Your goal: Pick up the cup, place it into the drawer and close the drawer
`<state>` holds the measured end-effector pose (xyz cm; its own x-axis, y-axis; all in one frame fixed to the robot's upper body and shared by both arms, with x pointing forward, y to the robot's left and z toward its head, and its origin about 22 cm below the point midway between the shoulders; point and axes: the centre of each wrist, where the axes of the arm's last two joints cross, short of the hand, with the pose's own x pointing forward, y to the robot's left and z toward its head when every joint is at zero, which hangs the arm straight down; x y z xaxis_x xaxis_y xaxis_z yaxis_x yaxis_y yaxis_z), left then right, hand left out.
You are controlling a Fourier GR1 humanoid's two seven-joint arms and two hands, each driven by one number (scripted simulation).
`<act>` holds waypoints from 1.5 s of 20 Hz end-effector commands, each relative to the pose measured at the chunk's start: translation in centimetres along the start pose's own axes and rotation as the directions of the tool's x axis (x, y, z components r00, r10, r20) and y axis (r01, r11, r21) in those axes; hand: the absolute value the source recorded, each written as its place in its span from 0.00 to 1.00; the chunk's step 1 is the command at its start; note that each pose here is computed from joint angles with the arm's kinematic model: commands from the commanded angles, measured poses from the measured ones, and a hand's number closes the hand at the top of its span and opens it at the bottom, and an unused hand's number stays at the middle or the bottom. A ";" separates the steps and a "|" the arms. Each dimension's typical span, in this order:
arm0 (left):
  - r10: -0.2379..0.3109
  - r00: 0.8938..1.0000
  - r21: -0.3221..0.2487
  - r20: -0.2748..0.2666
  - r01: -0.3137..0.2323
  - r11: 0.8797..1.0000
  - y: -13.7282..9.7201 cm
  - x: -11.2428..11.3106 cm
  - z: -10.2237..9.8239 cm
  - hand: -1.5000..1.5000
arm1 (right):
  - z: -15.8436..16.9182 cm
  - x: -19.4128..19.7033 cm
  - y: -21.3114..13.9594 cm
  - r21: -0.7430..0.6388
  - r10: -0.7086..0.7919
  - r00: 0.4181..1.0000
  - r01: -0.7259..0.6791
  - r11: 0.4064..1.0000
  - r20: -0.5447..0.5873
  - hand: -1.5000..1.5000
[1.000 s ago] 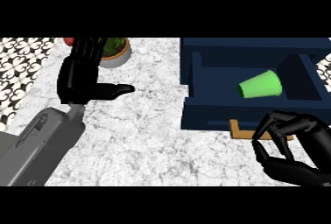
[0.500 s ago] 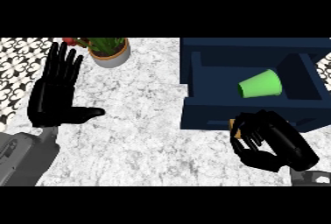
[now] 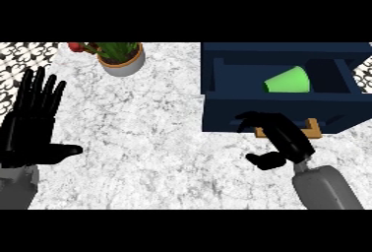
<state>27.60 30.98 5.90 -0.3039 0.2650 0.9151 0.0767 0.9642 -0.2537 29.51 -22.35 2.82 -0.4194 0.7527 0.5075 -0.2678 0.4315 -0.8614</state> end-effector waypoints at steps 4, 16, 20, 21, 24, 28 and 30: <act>0.026 1.000 -0.012 0.009 -0.026 1.000 2.1 0.7 3.5 0.00 | -3.6 -2.4 1.3 0.053 0.035 0.998 -0.032 0.998 -0.050 0.00; 0.027 1.000 -0.020 0.009 -0.027 0.999 3.3 -0.6 2.1 0.00 | -8.6 -7.0 1.0 0.069 -0.064 0.996 0.069 0.995 -0.064 0.00; 0.030 1.000 -0.038 0.004 -0.030 0.999 3.8 -0.2 1.7 0.00 | -8.4 -9.1 -4.2 0.070 -0.065 0.994 0.072 0.995 -0.093 0.00; 0.039 0.999 -0.039 0.000 -0.039 0.998 4.1 -1.2 3.0 0.00 | -9.1 -8.6 -4.3 0.075 -0.054 0.995 0.061 0.995 -0.090 0.00; 0.031 0.999 -0.047 0.015 -0.030 0.998 4.1 -0.2 1.7 0.00 | -9.6 -8.3 -4.2 0.071 -0.039 0.994 0.046 0.996 -0.102 0.00; 0.013 1.000 -0.052 0.014 -0.013 0.999 4.0 0.0 1.0 0.00 | -8.7 -9.6 -6.3 0.061 -0.053 0.992 0.060 0.996 -0.113 0.00; 0.025 1.000 -0.071 0.017 -0.024 0.997 3.0 -0.7 0.5 0.00 | -9.4 -9.1 -7.9 0.044 -0.056 0.992 0.061 0.997 -0.114 0.00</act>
<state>27.03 34.22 4.18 -0.3065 0.2911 0.9063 0.1403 0.9555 -0.2595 42.24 -26.37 2.09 -0.3981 0.6989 0.5942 -0.4016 0.4496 -0.7979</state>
